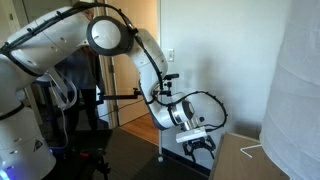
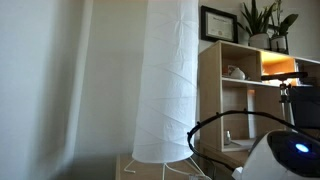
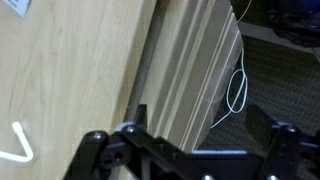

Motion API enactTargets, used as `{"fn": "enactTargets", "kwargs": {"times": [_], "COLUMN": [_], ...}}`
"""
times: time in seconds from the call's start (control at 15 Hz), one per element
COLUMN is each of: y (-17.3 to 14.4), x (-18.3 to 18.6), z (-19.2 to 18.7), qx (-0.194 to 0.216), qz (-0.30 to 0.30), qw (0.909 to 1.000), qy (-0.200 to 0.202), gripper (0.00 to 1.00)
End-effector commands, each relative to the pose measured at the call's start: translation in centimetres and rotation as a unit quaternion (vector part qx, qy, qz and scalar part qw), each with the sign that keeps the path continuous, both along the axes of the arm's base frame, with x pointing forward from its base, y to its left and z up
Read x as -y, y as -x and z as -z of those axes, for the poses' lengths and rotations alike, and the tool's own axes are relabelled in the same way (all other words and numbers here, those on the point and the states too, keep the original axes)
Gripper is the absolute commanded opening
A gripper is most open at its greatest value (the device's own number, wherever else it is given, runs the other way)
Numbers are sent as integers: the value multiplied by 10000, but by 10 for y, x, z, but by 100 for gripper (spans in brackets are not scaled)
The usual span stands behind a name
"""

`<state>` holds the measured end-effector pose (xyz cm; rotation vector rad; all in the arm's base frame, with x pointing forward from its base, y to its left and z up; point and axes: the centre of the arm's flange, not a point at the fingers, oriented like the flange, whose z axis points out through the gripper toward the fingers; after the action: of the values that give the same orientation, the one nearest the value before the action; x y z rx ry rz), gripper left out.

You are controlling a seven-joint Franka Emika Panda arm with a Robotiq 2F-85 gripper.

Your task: Open the top drawer

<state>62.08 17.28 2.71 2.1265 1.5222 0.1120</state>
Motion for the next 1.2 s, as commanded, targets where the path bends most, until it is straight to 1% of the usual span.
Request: {"fn": "enactTargets", "kwargs": {"times": [0.0,0.2,0.73,0.93,1.13], "y": [0,0,-16,-22,-25], "x": [0,0,-8,-8,-7], "z": [0,0,18,26,30], "qx": [0,0,-61,105,219], "qz": [0,0,-37,-4,23], "qw": [10000,10000,9999,9999,9996], "qy": [0,1,-116,90,151], "gripper": [100,100,100,100,100]}}
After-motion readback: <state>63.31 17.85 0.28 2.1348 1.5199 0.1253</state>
